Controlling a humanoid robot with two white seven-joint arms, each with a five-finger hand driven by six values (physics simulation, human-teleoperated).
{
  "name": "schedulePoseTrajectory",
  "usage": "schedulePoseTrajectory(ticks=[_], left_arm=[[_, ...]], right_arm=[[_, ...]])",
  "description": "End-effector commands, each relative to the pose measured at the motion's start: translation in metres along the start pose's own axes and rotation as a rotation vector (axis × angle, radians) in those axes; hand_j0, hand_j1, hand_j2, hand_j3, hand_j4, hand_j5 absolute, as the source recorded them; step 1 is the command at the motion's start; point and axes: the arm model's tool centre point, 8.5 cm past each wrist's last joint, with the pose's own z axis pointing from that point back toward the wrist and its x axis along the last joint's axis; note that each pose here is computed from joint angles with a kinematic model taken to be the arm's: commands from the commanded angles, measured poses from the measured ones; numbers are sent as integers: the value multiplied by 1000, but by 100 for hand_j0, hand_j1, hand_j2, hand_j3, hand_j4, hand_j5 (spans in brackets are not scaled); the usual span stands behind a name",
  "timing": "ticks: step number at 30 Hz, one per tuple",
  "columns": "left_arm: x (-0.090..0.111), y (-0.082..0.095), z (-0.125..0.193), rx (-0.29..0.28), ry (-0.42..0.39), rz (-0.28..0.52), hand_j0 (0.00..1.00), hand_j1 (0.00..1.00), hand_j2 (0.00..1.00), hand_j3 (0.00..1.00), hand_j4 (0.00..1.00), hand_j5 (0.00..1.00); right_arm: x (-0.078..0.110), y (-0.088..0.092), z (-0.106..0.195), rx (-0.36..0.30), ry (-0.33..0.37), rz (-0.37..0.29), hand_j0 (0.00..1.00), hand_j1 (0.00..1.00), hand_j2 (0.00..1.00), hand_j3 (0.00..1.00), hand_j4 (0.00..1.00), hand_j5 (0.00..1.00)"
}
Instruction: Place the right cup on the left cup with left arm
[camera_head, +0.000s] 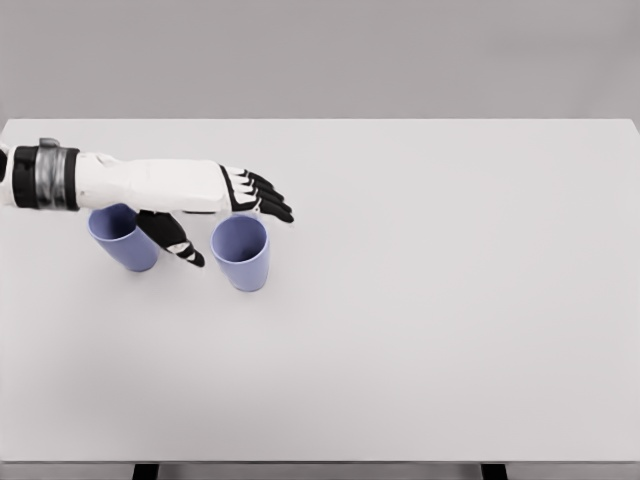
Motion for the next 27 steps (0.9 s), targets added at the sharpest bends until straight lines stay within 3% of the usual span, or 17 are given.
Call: schedulePoseTrajectory(ticks=[1, 6, 11, 27], left_arm=[[-13, -1, 3, 6, 37, 17, 100, 100, 100, 100, 100, 100], [-21, -18, 2, -9, 52, 60, 100, 100, 100, 100, 100, 100], [-18, -17, -14, -2, 15, 61, 100, 100, 100, 100, 100, 100], [-20, -21, -15, -29, 40, 19, 100, 100, 100, 100, 100, 100]], right_arm=[[0, 0, 0, 1, 1, 1, 100, 100, 100, 100, 100, 100], [0, 0, 0, 1, 1, 1, 100, 100, 100, 100, 100, 100], [0, 0, 0, 1, 1, 1, 100, 100, 100, 100, 100, 100], [0, 0, 0, 1, 1, 1, 100, 100, 100, 100, 100, 100]])
